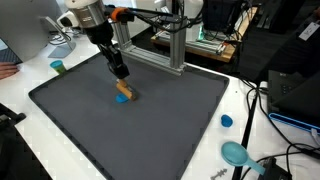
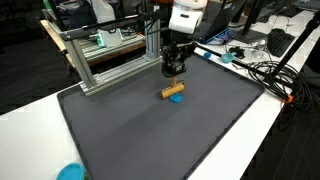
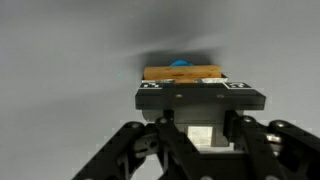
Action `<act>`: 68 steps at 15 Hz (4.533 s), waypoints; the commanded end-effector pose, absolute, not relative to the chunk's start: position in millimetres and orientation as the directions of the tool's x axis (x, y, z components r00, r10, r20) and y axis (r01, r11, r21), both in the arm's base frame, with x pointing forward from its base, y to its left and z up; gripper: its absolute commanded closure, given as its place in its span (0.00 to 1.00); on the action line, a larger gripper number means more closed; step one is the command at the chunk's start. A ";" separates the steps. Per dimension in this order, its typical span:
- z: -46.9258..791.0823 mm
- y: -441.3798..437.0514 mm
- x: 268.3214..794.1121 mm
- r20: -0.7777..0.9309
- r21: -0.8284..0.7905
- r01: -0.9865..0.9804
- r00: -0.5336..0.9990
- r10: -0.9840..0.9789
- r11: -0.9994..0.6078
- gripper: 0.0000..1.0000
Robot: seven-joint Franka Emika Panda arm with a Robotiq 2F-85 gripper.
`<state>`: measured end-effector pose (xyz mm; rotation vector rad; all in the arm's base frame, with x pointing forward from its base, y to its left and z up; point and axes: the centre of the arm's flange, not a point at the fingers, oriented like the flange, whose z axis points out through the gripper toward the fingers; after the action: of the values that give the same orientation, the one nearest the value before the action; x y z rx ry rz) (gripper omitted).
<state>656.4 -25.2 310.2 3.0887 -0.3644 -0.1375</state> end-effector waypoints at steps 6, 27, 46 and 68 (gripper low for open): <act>274.2 -25.0 636.0 -0.229 0.003 -0.189 0.956 -0.184 -0.982 0.78; 305.2 -11.8 605.0 0.114 0.001 -0.241 0.964 -0.240 -0.970 0.78; 269.8 -11.8 626.4 0.195 0.014 -0.290 0.940 -0.281 -0.957 0.78; 353.3 -35.7 614.5 0.353 -0.081 -0.336 0.871 -0.342 -0.938 0.78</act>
<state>639.2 -31.8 298.7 2.9933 -0.6784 0.5102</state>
